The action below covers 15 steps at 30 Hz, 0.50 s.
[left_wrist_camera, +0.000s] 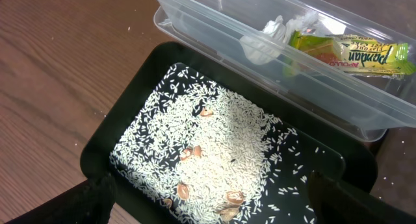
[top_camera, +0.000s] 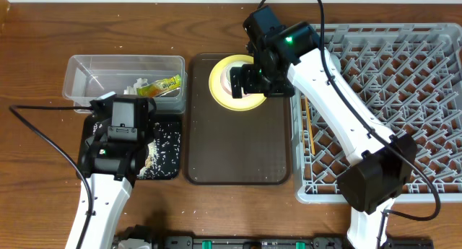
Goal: Sort waste into correct bins and load items into the dishwasher rack
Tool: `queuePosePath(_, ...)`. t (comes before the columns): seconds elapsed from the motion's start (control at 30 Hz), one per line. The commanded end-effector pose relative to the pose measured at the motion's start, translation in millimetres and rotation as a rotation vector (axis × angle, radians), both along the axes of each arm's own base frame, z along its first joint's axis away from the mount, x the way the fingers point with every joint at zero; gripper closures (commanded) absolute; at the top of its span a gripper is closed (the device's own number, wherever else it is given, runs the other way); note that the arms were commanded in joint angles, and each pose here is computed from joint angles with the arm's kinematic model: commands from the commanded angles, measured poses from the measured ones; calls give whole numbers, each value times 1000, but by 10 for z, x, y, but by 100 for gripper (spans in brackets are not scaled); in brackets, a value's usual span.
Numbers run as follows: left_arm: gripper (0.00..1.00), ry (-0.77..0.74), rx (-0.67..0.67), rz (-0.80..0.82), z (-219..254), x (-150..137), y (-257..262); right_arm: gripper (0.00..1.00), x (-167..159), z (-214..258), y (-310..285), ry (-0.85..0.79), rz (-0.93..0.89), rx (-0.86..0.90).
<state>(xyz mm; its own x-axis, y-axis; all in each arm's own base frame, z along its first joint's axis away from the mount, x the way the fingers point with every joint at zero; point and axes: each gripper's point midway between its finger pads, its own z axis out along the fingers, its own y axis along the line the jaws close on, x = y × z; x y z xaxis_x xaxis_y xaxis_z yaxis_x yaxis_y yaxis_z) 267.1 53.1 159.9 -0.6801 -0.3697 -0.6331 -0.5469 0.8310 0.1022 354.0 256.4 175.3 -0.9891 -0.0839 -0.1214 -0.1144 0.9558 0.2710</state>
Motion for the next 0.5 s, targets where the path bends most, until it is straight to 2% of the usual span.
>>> queuePosePath(0.0, 4, -13, 16, 10, 68, 18, 37, 1, -36, 59, 50, -7, -4, 12)
queuePosePath(0.47, 4, -13, 15, 10, 68, 18, 36, 1, -36, 59, 50, -7, -4, 12)
